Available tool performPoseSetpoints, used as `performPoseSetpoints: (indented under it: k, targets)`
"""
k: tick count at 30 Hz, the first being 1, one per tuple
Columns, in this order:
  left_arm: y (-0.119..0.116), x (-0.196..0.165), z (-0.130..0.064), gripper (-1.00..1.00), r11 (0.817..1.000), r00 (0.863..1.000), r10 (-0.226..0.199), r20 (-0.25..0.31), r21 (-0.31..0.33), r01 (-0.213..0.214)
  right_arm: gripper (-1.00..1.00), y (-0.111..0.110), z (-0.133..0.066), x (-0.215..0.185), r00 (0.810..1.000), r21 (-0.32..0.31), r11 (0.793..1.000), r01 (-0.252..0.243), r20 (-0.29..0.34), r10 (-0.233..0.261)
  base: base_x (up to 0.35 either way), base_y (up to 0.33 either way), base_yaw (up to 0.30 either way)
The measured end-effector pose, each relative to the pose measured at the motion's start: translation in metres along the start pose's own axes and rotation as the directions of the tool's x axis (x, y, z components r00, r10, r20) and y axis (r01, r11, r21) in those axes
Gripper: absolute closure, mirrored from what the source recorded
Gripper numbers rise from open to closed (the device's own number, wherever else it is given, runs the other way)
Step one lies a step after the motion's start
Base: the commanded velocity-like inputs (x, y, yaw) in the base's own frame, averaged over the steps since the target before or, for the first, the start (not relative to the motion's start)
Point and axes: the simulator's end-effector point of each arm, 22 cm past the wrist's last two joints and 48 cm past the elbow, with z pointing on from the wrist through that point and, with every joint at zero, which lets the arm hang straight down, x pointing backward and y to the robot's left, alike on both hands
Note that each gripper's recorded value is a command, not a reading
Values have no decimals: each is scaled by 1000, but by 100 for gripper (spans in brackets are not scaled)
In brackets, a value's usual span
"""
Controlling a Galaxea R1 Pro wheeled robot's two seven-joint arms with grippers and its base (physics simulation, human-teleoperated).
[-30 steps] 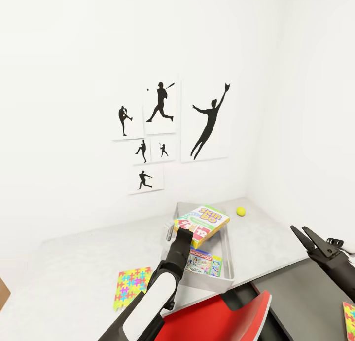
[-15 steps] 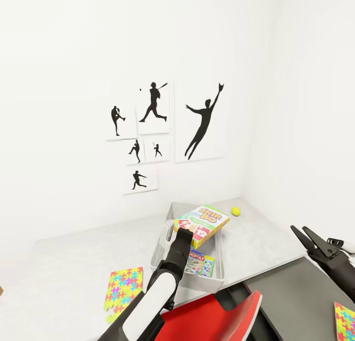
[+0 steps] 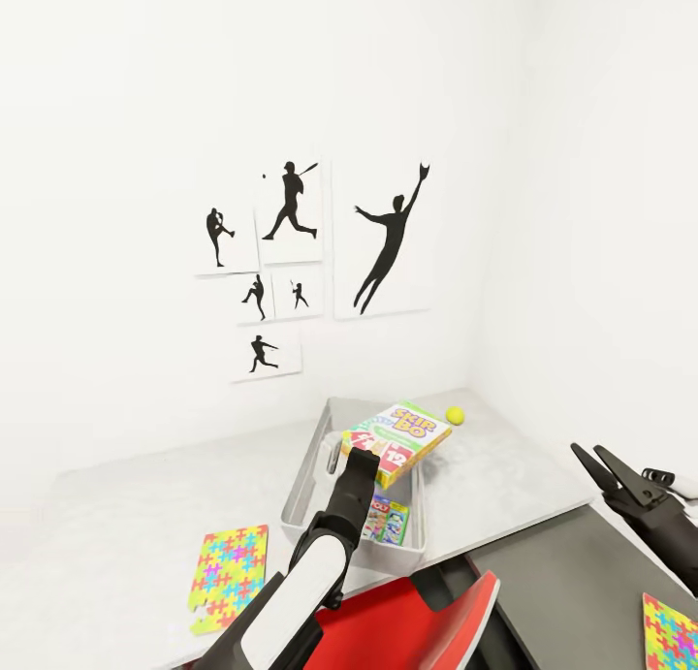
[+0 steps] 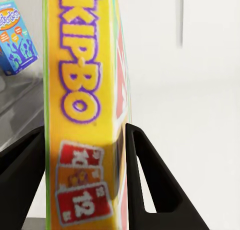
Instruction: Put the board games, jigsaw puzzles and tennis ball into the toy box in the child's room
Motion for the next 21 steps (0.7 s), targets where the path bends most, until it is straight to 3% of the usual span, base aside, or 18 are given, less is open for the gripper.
performPoseSetpoints:
  k: [4, 9, 21]
  targets:
    - [0, 0, 0, 100, 1000, 1000, 0, 0, 1, 0, -100, 0, 0, 0, 1000, 0, 1000, 4, 2, -4, 0, -1, 0]
    - [12, -15, 5, 100, 999, 999, -14, 49, -44, 16, -100, -2, 1, 2, 1000, 5, 1000, -3, 11, 3, 0, 0, 0]
    - [16, -52, 9, 100, 995, 987, -72, 143, -58, 81, -100, -2, 1, 3, 1000, 7, 1000, -4, 9, 4, 0, 0, 0]
